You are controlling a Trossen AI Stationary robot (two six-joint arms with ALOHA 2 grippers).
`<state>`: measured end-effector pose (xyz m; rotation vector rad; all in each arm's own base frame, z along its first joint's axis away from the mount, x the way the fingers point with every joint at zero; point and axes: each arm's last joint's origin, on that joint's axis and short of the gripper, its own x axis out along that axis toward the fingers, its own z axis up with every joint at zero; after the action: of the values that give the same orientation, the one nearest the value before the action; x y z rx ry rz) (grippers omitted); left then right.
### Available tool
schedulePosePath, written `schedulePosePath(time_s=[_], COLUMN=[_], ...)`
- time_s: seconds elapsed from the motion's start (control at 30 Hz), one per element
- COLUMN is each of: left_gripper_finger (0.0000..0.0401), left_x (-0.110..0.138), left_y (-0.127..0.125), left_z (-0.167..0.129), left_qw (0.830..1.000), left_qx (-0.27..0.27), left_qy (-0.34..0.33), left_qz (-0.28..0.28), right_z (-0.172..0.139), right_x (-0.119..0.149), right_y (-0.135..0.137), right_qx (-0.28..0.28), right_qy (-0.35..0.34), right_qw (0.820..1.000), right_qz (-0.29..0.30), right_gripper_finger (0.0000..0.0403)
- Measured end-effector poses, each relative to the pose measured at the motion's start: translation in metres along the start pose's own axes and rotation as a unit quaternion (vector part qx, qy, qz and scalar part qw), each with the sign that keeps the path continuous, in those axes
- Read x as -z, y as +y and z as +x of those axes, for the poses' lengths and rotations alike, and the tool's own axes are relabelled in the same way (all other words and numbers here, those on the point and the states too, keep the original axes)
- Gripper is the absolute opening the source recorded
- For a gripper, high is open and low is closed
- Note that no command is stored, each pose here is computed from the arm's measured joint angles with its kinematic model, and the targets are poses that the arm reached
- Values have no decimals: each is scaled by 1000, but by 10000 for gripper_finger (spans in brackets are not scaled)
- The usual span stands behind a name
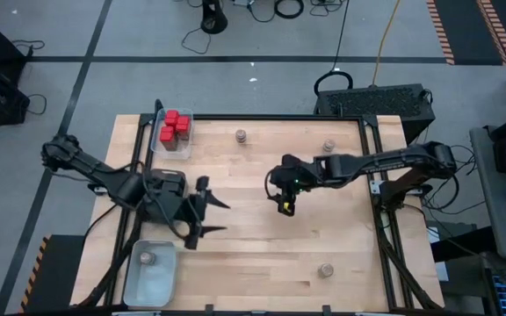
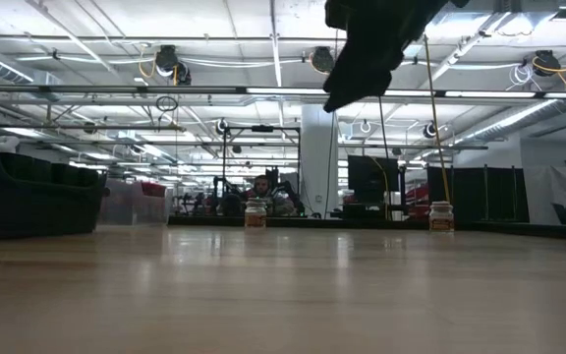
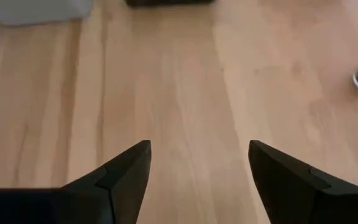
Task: Sort spices by type
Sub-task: Put the brown seasoning bottle into the gray bin
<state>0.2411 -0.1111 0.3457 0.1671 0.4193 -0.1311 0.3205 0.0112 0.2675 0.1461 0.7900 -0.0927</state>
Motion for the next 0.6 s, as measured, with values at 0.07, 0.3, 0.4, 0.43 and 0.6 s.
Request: schedulePosePath(time_s=[0.07, 0.3, 0.4, 0.43, 0.6], left_gripper_finger=[256, 256, 256, 256, 256], left_x=[12, 56, 70, 73, 93], left_y=[4, 8, 6, 5, -3], left_z=[-7, -30, -35, -36, -33], left_qw=[1000, 995, 989, 987, 989], left_qx=[-11, -37, -40, -36, -25], left_qy=[3, -52, -97, -110, -117], left_qz=[-15, -76, -104, -109, -90], right_z=[4, 14, 20, 21, 23], right_x=[5, 30, 37, 40, 43], right_y=[2, -13, -16, -17, -19], right_qx=[-5, 3, 3, 6, 30], right_qy=[-10, -13, -20, -15, -28], right_qw=[1000, 1000, 999, 999, 997], right_qz=[-13, 8, 36, 42, 58], right_gripper_finger=[254, 254, 254, 254, 254])
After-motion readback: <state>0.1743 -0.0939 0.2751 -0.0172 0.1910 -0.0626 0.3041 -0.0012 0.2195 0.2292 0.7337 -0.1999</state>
